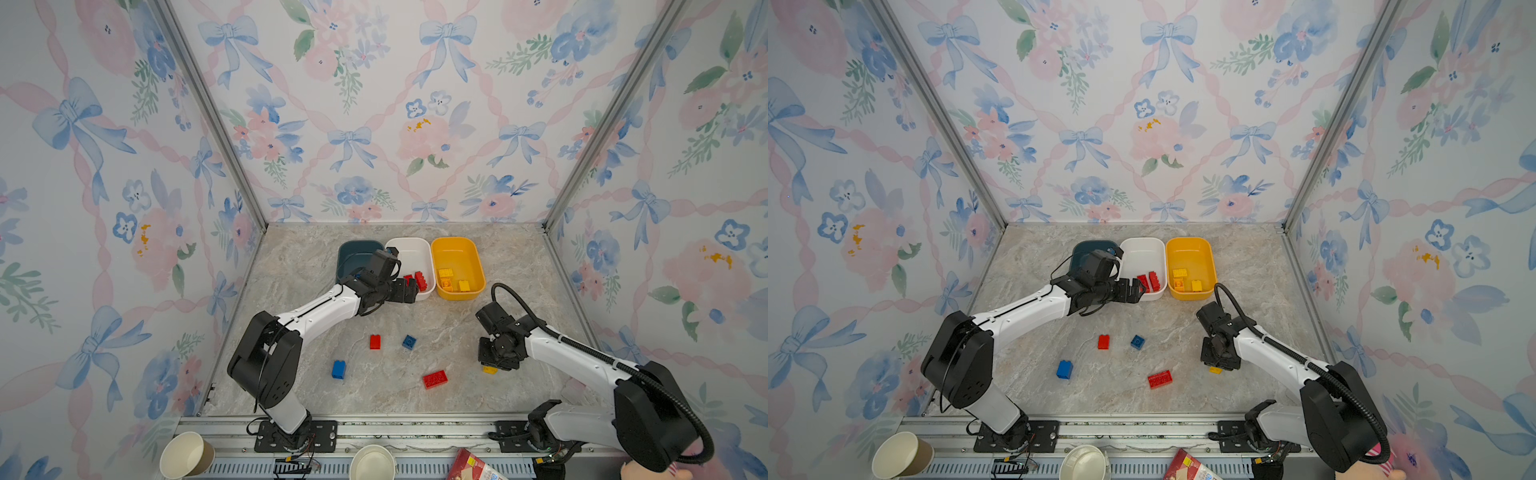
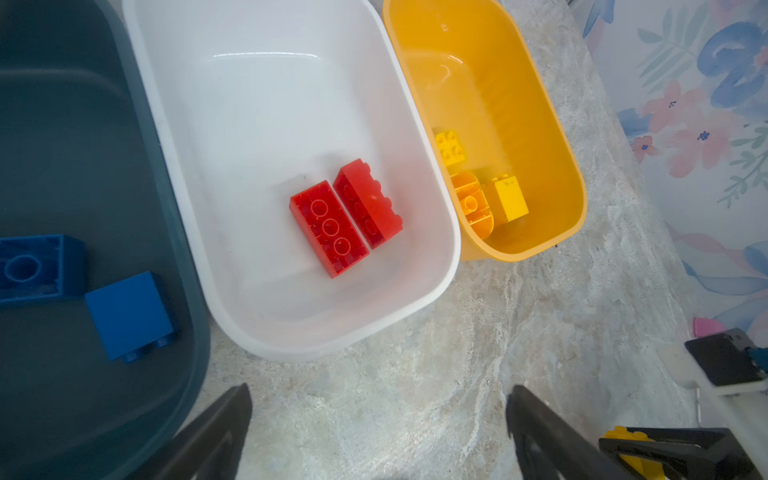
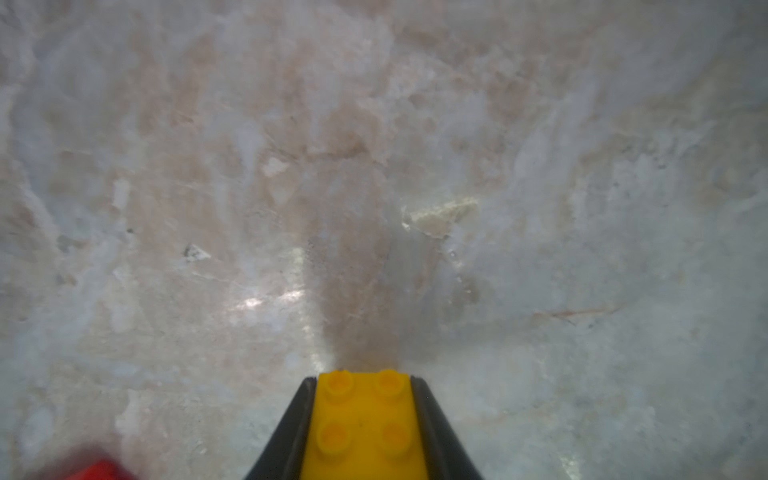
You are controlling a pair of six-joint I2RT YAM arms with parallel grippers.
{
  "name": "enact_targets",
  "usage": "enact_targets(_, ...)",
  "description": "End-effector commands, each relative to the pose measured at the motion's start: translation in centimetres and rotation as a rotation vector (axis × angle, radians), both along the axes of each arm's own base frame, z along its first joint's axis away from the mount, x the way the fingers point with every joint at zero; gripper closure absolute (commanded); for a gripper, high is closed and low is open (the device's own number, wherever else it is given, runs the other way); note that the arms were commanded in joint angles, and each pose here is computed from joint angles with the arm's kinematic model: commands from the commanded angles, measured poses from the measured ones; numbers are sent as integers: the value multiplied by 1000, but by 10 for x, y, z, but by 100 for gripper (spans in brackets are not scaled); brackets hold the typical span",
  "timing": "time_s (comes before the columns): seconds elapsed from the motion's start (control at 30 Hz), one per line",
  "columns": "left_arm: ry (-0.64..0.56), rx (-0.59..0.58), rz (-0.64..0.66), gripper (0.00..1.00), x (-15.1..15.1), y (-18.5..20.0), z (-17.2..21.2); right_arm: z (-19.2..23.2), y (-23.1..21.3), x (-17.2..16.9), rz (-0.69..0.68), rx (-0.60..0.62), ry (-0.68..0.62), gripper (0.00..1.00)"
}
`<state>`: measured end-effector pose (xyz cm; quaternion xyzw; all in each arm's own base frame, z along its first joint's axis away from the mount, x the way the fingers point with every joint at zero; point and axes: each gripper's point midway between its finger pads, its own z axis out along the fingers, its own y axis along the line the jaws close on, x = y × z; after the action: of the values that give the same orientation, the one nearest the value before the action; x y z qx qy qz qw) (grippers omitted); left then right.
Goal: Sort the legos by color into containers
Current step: 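Lift the yellow brick with the right gripper toward the yellow bin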
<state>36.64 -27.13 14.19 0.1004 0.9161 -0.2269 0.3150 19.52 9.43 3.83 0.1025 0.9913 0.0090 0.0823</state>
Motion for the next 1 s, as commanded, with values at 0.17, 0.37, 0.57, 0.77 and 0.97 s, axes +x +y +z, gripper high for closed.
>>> enact_targets(0.17, -18, -17, 33, 2, -4, 12, 8, 36, 11, 34, 30, 6, -89, 73)
enact_targets(0.37, -20, -20, 53, 2, -8, 19, 7, 57, 16, 67, 60, 26, -149, 73)
enact_targets(0.57, -26, -26, 76, 2, -14, 27, 10, 73, 19, 104, 57, 57, -203, 73)
enact_targets(0.77, -29, -28, 100, 2, -20, 36, 11, 85, 25, 141, 60, 82, -251, 74)
enact_targets(0.97, -35, -30, 120, 2, -25, 45, 12, 93, 31, 181, 56, 105, -294, 74)
